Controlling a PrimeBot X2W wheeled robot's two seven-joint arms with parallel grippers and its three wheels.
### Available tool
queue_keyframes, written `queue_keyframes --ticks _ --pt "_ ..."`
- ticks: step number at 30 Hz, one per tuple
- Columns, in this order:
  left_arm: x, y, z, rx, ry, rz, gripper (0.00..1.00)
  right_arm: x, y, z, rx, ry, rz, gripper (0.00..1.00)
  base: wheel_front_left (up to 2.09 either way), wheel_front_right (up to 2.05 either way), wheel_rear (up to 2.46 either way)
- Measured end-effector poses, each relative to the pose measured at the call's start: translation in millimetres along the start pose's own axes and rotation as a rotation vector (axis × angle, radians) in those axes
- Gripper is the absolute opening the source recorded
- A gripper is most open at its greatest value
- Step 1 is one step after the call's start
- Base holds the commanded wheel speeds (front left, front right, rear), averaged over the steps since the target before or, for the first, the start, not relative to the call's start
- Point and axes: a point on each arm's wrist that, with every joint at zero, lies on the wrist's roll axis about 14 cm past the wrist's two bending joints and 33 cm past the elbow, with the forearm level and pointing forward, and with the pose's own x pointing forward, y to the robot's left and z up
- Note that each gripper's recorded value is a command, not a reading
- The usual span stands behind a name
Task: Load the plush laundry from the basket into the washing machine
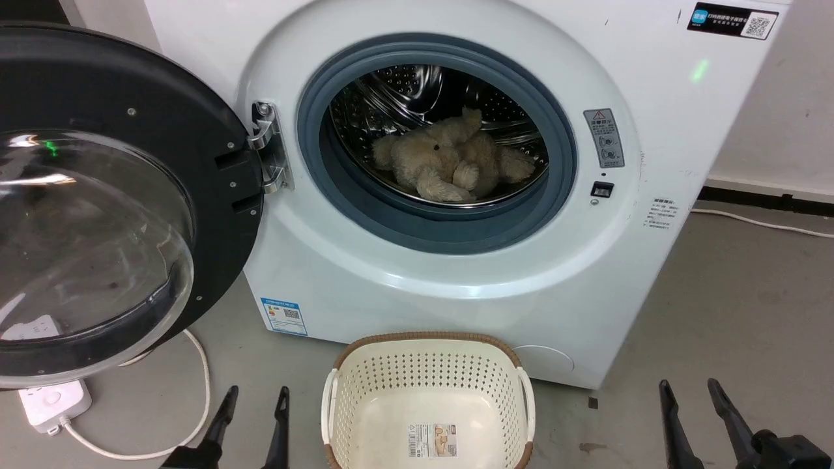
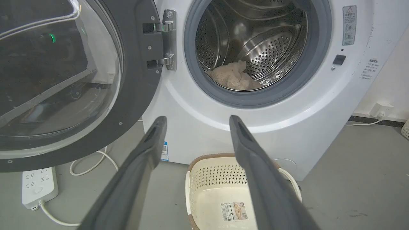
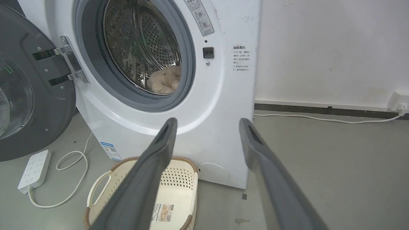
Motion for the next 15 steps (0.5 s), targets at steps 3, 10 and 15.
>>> queue_keyframes --ticks 3,10,15 --pt "-1.5 -2.5 -3.1 -0.002 0.010 -0.008 0.00 0.1 0.0 -0.4 0.000 0.001 0.000 0.00 0.00 0.00 0.00" --pt "0.0 -3.8 -4.1 -0.003 0.018 -0.011 0.00 -0.6 -0.9 -1.5 -0.002 0.010 -0.003 0.00 0.00 0.00 0.00" --pt "1.8 -5.3 -4.6 0.004 0.025 -0.016 0.00 -1.1 -1.3 -2.1 -0.003 0.017 -0.004 0.00 0.00 0.00 0.00"
